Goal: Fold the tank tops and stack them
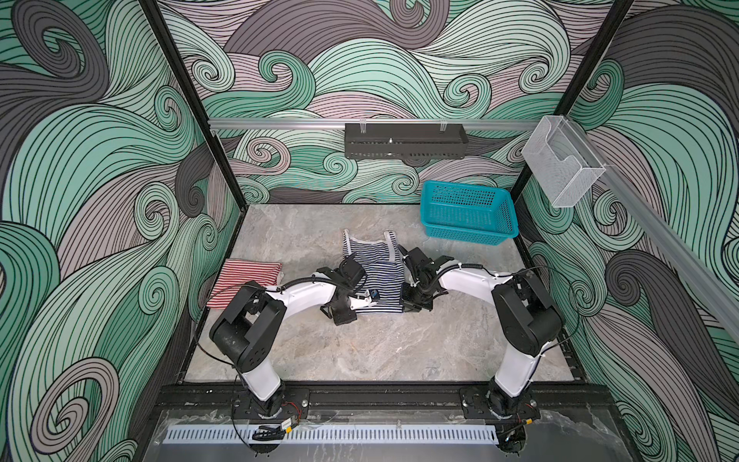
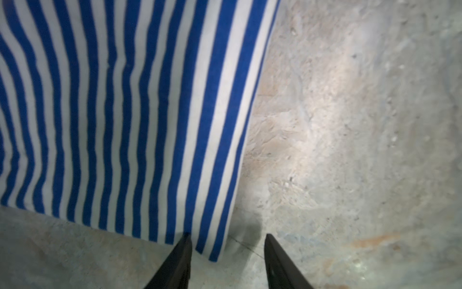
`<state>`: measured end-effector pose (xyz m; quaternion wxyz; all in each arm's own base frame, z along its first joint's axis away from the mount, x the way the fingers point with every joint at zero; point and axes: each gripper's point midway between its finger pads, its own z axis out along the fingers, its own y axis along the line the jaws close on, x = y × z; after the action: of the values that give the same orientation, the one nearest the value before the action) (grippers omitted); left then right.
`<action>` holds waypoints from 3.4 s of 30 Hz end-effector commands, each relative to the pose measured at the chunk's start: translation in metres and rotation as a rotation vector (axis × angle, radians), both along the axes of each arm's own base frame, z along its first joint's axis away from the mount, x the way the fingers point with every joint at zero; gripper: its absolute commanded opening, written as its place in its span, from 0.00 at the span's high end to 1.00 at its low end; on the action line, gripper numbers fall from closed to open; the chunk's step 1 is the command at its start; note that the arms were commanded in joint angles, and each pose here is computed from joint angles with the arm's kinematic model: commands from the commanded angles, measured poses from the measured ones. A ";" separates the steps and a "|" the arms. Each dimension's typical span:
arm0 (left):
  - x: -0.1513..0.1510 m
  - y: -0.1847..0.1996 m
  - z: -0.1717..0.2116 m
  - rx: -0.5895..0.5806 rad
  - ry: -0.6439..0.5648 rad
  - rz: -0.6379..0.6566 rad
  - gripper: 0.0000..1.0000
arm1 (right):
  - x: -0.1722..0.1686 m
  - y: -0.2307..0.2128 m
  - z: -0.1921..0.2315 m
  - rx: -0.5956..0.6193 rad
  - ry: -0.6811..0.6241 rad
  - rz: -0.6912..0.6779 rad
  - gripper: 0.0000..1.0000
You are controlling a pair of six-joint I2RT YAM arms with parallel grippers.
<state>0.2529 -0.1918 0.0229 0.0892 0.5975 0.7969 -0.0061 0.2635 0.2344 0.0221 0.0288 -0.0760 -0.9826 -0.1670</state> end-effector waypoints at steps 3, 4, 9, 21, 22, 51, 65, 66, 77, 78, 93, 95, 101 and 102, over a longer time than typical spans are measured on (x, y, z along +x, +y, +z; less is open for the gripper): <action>0.024 -0.002 0.008 0.013 -0.111 0.040 0.51 | 0.002 0.000 0.010 0.029 -0.026 -0.001 1.00; 0.024 -0.002 0.007 0.013 -0.111 0.037 0.51 | 0.002 0.000 0.010 0.028 -0.025 -0.001 1.00; 0.021 -0.002 0.002 0.027 -0.079 0.025 0.54 | 0.004 0.000 0.011 0.033 -0.029 -0.003 1.00; 0.002 -0.005 -0.009 0.030 0.017 -0.022 0.62 | 0.005 -0.002 0.012 0.034 -0.027 -0.010 1.00; 0.001 -0.005 -0.011 0.035 0.023 -0.022 0.59 | 0.006 -0.003 0.011 0.033 -0.026 -0.014 1.00; -0.086 -0.026 0.042 -0.017 0.239 -0.166 1.00 | -0.029 -0.013 0.047 0.143 -0.083 0.027 1.00; -0.178 -0.040 0.111 -0.190 0.462 -0.315 1.00 | -0.074 -0.045 0.117 0.182 -0.184 -0.014 1.00; -0.179 -0.041 0.116 -0.200 0.464 -0.327 1.00 | -0.072 -0.044 0.123 0.184 -0.194 -0.017 1.00; -0.112 -0.040 0.141 -0.294 0.235 -0.250 1.00 | -0.002 -0.002 0.176 0.214 -0.280 0.044 1.00; -0.101 -0.037 0.136 -0.301 0.227 -0.219 1.00 | 0.007 0.004 0.174 0.212 -0.274 0.054 1.00; 0.002 -0.003 0.051 -0.305 0.288 0.058 1.00 | 0.119 0.060 0.081 0.179 -0.133 0.116 1.00; 0.004 0.000 0.050 -0.307 0.283 0.066 1.00 | 0.126 0.066 0.076 0.185 -0.126 0.121 1.00; 0.012 0.013 0.038 -0.272 0.239 0.115 0.99 | 0.138 0.077 0.064 0.202 -0.108 0.134 0.87; 0.016 0.016 0.036 -0.267 0.219 0.129 0.95 | 0.139 0.078 0.065 0.206 -0.110 0.135 0.80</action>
<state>0.2613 -0.1832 0.0592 0.0646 0.5324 0.8230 -0.1873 0.3968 0.3118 0.0854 -0.0055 -0.0015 -0.9648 -0.2631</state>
